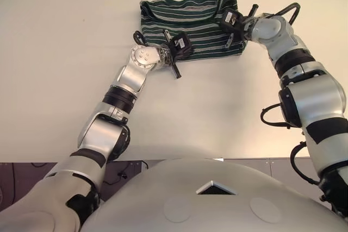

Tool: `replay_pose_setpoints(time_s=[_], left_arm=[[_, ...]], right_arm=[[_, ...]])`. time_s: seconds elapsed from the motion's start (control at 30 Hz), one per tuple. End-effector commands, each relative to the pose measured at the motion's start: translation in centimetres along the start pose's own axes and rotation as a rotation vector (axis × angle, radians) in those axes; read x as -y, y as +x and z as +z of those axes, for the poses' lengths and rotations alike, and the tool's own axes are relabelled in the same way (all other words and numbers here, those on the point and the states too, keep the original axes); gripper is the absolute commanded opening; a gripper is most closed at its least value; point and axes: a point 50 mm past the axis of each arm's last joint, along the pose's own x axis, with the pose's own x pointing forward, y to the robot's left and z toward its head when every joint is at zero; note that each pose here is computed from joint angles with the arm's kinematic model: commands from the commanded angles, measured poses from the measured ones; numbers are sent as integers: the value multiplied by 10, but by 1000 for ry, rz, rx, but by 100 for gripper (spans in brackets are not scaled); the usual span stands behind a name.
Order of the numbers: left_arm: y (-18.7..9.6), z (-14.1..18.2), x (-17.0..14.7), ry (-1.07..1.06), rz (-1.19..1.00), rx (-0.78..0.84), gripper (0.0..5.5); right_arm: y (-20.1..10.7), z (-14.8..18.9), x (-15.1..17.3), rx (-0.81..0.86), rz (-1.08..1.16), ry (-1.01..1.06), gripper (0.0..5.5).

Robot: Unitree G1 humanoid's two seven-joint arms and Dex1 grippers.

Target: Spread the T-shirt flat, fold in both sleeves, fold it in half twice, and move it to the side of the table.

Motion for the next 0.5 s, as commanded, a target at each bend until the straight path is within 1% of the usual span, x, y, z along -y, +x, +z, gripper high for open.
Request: replay_pose_setpoints(time_s=[0.03,0.1,0.17,0.23,0.27,0.3,0.37,0.43,0.5], left_arm=[[-38,-46,13,-81,-99,-202,4],[-64,-55,14,-72,-121,-245,4],[-88,-60,12,-53,-117,-281,4],[-107,-59,3,-45,-52,-281,4],[-113,-51,-1,-55,-18,-245,4],[-118,-40,-5,-65,15,-190,4],[-123,-21,-8,-78,53,-99,4],[-120,-2,-10,-81,86,-13,4],[-109,17,-3,-98,59,93,4]], right_arm=[[-9,-40,-61,-117,586,-11,0],[-19,-35,-67,-3,760,32,0],[-26,-22,-71,144,824,109,0],[-29,-8,-75,272,764,158,0],[-26,0,-71,322,683,203,0],[-24,9,-65,367,596,241,0],[-24,23,-61,416,500,281,0],[-29,37,-64,465,463,307,0],[-29,49,-72,490,449,322,0]])
